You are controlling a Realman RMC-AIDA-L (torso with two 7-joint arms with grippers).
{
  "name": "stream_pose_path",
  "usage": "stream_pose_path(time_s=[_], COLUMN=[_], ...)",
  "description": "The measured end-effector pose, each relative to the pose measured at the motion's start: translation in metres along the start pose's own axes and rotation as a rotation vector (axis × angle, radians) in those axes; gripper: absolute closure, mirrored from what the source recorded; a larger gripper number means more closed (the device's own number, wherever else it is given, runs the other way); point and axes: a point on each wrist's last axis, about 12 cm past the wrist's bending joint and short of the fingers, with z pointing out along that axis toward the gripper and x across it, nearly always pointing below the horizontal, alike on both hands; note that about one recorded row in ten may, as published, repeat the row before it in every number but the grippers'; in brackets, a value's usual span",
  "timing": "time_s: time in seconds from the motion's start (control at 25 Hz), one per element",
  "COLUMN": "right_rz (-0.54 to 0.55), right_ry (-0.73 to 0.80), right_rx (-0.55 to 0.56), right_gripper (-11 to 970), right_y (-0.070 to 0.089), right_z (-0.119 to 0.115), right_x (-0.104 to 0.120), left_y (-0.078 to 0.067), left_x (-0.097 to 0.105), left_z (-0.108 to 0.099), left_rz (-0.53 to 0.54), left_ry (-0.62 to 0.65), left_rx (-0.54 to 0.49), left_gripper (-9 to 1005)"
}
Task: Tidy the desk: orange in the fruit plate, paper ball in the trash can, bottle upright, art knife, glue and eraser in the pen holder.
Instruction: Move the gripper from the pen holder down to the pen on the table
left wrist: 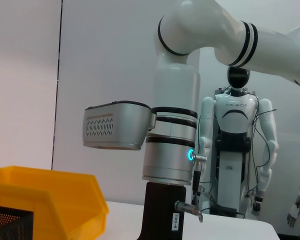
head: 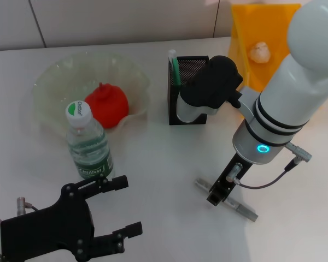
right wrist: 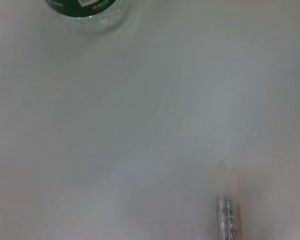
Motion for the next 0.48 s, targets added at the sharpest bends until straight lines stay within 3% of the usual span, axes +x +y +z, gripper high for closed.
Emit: stream_pose_path(time_s=[0.48], right_rz=[-0.003], right_ry=[0.014], right_rx=[0.016], right_gripper=[631], right_y=[-0.0013], right_z=[0.0002], right_x=[0.0012], left_y=[0.0002], left_x=[-0.0005], left_z=[-0.0004], left_rz=[0.000], left_ry=[-0.003], left_rx=[0.000], left_gripper=[190])
